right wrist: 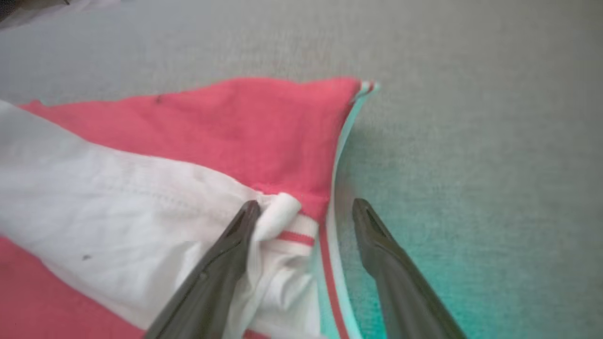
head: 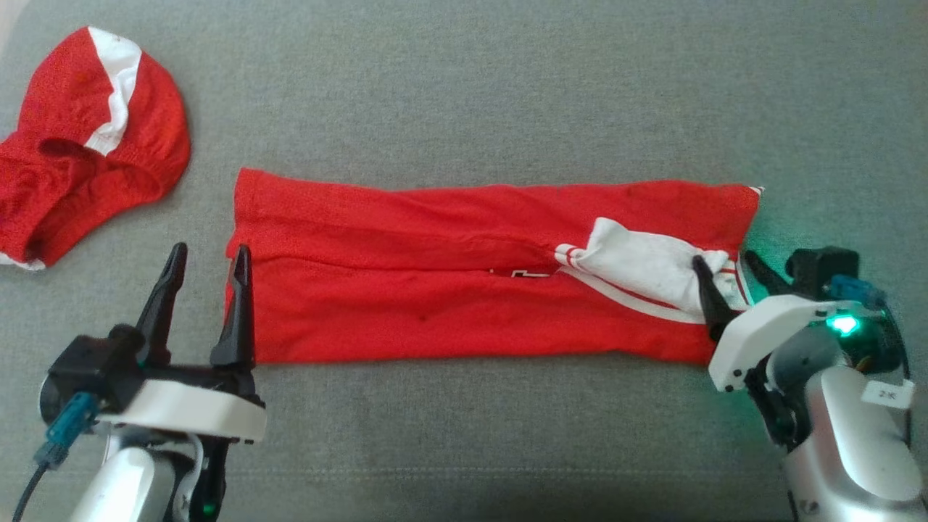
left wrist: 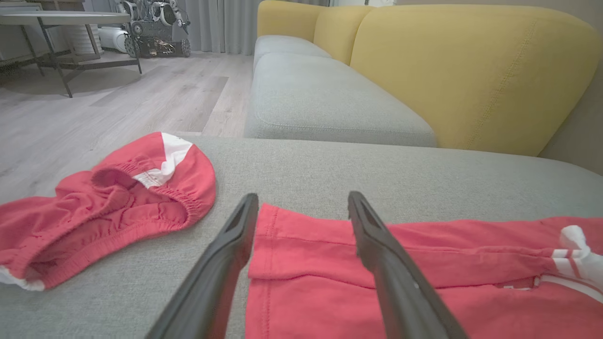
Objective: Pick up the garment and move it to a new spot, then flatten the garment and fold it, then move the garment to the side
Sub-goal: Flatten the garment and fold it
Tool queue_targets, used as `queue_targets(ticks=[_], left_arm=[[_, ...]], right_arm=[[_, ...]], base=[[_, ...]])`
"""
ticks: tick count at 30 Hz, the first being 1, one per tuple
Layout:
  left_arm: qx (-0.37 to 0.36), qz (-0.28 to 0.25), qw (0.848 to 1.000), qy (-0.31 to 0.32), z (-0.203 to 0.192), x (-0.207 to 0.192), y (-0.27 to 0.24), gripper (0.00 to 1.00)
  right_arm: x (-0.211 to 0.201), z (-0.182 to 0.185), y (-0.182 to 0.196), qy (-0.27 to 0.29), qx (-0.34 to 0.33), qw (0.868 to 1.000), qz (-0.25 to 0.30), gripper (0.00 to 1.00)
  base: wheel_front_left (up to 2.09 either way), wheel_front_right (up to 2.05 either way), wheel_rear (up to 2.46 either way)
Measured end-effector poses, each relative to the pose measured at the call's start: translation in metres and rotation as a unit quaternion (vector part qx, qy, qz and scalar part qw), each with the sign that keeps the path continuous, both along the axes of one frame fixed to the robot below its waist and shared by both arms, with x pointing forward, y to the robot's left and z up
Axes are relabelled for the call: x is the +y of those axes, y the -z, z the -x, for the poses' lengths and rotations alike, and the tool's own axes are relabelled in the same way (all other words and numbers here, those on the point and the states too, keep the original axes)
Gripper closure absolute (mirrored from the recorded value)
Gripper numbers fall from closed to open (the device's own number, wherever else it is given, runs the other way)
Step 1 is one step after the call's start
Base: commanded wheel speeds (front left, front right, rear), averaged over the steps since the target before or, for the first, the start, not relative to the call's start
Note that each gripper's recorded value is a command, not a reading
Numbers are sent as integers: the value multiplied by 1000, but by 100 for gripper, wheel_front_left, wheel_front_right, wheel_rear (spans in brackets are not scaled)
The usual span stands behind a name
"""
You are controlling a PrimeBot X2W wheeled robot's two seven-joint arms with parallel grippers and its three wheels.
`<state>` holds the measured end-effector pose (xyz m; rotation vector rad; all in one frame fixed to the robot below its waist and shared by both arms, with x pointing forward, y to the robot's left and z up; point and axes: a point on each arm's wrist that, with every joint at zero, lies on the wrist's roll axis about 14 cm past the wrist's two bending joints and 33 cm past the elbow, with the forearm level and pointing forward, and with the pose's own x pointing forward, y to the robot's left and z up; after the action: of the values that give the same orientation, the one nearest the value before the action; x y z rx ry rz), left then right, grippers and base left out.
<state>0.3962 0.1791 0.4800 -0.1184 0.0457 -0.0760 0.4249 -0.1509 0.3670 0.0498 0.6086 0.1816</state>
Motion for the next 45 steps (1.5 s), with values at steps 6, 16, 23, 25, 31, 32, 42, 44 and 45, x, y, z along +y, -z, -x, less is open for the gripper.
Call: queue_targets(ticks=[6, 16, 23, 25, 31, 32, 42, 44, 45], left_arm=[[5, 3, 1000, 0, -3, 0, 6, 0], [4, 8, 1000, 0, -4, -1, 7, 0], [-5, 8, 1000, 3, -5, -5, 2, 0], [-7, 10, 1000, 4, -5, -6, 0, 0], [-13, 13, 1000, 9, -5, -10, -4, 0], [-15, 12, 1000, 10, -4, -10, -5, 0], [-29, 16, 999, 17, 9, -18, -17, 0], [-31, 16, 999, 15, 11, -17, -18, 0], [-32, 16, 999, 13, 12, -15, -19, 0]], right_arm=[[9, 3, 7, -3, 40, 999, -21, 41], [7, 15, 2, 16, 51, 998, -42, 100], [-45, 20, -9, 77, 36, 996, -19, 100], [-67, 18, -18, 99, 23, 995, -6, 100], [-94, 18, -36, 129, 1, 992, -1, 100], [-91, 16, -42, 125, -4, 992, -5, 100], [0, 6, -104, 39, -37, 984, -169, 100], [24, 4, -113, 10, -40, 979, -201, 100], [37, 3, -116, -7, -39, 976, -214, 100]], base=[[0, 0, 0], [0, 0, 0], [0, 0, 0], [0, 0, 0], [0, 0, 0], [0, 0, 0], [0, 0, 0], [0, 0, 0], [0, 0, 0]])
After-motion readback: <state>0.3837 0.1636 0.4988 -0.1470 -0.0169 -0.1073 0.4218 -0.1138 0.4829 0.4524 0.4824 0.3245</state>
